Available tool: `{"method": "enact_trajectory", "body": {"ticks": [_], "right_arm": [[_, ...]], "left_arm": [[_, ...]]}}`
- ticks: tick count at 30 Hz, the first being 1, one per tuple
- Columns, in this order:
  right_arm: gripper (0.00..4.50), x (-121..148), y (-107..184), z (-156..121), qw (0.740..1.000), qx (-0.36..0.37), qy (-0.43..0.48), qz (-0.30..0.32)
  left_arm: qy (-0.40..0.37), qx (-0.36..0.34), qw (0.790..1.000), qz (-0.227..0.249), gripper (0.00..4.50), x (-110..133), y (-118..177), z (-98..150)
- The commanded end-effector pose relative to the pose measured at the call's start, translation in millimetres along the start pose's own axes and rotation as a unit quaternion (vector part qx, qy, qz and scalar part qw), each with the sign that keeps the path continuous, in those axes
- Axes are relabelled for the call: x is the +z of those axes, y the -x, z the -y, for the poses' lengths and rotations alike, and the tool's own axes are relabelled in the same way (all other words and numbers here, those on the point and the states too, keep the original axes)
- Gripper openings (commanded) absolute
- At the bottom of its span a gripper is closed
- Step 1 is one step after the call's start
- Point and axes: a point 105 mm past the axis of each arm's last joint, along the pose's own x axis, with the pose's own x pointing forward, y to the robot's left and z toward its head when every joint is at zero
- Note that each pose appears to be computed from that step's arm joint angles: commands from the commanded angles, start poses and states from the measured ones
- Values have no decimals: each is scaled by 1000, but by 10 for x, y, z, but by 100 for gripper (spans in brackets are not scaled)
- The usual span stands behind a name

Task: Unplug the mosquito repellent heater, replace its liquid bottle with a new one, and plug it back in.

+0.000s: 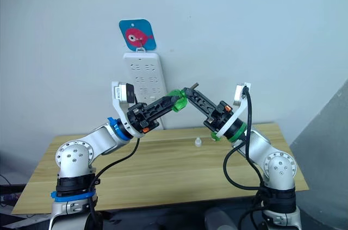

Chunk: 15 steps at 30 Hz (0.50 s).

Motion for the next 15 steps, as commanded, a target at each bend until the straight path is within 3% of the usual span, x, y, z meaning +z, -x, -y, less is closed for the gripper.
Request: {"method": "enact_trajectory", "body": {"ticks": [1, 2, 5, 9, 15], "right_arm": [[431, 84, 208, 116, 995, -50, 80, -14], [450, 98, 316, 212, 990, -82, 115, -30], [450, 126, 582, 435, 967, -152, 190, -72], [450, 239, 960, 809, 880, -267, 358, -162], [450, 431, 1340, 1290, 754, -388, 449, -282]], "left_arm": [[-40, 19, 999, -9, 235, 55, 75, -22], [-53, 30, 998, -23, 235, 30, 110, -57], [-86, 48, 993, -61, 235, -60, 194, -123], [-144, 58, 978, -138, 235, -267, 335, -218], [-193, 27, 957, -216, 235, -546, 422, -230]]}}
